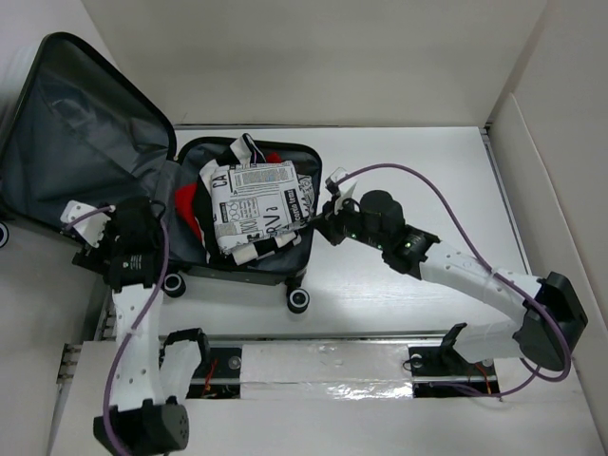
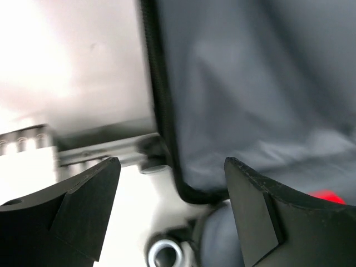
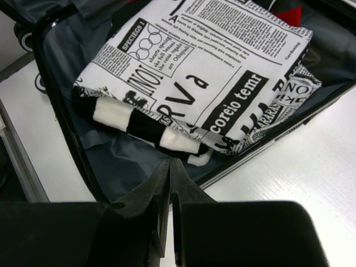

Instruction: Pack the luggage

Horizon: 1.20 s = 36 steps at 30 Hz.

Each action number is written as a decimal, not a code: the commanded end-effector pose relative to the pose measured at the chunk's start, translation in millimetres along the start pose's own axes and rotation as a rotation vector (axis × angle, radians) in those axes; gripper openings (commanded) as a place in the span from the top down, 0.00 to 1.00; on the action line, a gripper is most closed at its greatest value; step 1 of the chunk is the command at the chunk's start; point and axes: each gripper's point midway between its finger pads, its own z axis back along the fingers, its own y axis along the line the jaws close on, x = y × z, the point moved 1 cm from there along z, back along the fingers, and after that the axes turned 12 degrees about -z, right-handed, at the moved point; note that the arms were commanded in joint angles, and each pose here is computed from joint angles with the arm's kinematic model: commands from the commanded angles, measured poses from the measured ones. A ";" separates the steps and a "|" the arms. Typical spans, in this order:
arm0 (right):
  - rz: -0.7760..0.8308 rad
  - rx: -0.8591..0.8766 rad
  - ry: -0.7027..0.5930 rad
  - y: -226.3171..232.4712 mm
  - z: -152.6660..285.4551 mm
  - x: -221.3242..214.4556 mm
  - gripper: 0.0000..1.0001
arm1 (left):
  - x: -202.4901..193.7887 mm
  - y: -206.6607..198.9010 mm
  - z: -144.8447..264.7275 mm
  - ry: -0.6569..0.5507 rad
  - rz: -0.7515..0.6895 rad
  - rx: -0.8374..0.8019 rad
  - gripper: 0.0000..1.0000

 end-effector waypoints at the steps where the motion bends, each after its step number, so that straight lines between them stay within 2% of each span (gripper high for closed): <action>1: 0.034 0.056 0.007 9.6 -5.2 -0.7 0.90 | 11.3 13.4 -23.1 0.022 0.049 0.128 0.27; 2: 0.034 0.060 0.024 8.9 -8.7 -5.8 0.90 | 20.5 23.5 -31.9 0.025 0.064 0.174 0.27; 3: 0.040 0.078 0.032 12.1 -9.7 -5.4 0.90 | 19.9 17.3 -36.7 0.049 0.045 0.159 0.28; 8: 0.056 0.106 0.055 20.8 -11.9 -11.0 0.90 | 50.9 14.7 -43.8 0.016 0.009 0.231 0.31; 10: 0.059 0.099 0.056 19.8 -12.2 -10.4 0.90 | 48.8 13.3 -51.4 0.028 -0.039 0.276 0.36; 14: 0.061 0.091 0.051 18.4 -11.8 -9.9 0.90 | 62.1 2.8 -57.6 0.011 -0.037 0.267 0.43; 15: 0.062 0.085 0.050 17.4 -12.3 -9.4 0.90 | 62.3 0.4 -60.0 0.015 -0.044 0.270 0.50; 18: 0.064 0.039 0.049 9.3 -13.8 -9.7 0.89 | 61.4 -2.6 -60.7 0.022 -0.034 0.258 0.59; 20: 0.061 -0.012 0.048 0.9 -13.4 -9.8 0.89 | 52.1 -4.3 -61.8 0.033 -0.028 0.242 0.59; 24: 0.030 -0.077 0.038 -19.6 -10.4 -6.5 0.89 | 41.4 7.3 -65.4 0.038 -0.036 0.291 0.47; 25: 0.019 -0.102 0.037 -29.0 -9.0 -5.1 0.89 | 39.2 7.2 -66.9 0.047 -0.019 0.275 0.49; 26: 0.011 -0.118 0.037 -34.6 -7.7 -4.5 0.89 | 35.5 7.6 -68.7 0.052 -0.018 0.261 0.53; 27: 0.001 -0.131 0.033 -39.5 -6.1 -3.2 0.89 | 36.8 7.2 -69.5 0.051 -0.002 0.250 0.69; 29: -0.019 -0.157 0.021 -51.3 -2.9 -0.8 0.89 | 33.6 2.9 -70.8 0.069 -0.006 0.233 0.86; 30: -0.028 -0.163 0.010 -54.0 -1.3 1.7 0.89 | 36.2 0.9 -69.6 0.073 0.002 0.220 1.00; 32: -0.040 -0.175 0.002 -58.7 0.3 1.5 0.89 | 43.6 -7.2 -66.9 0.068 0.028 0.162 1.00; 34: -0.059 -0.191 -0.010 -62.9 2.3 2.9 0.85 | 51.0 -24.7 -53.6 0.041 0.019 0.089 1.00; 36: -0.089 -0.220 -0.030 -75.9 4.1 4.9 0.71 | 62.4 -34.0 -43.0 0.013 0.036 0.031 1.00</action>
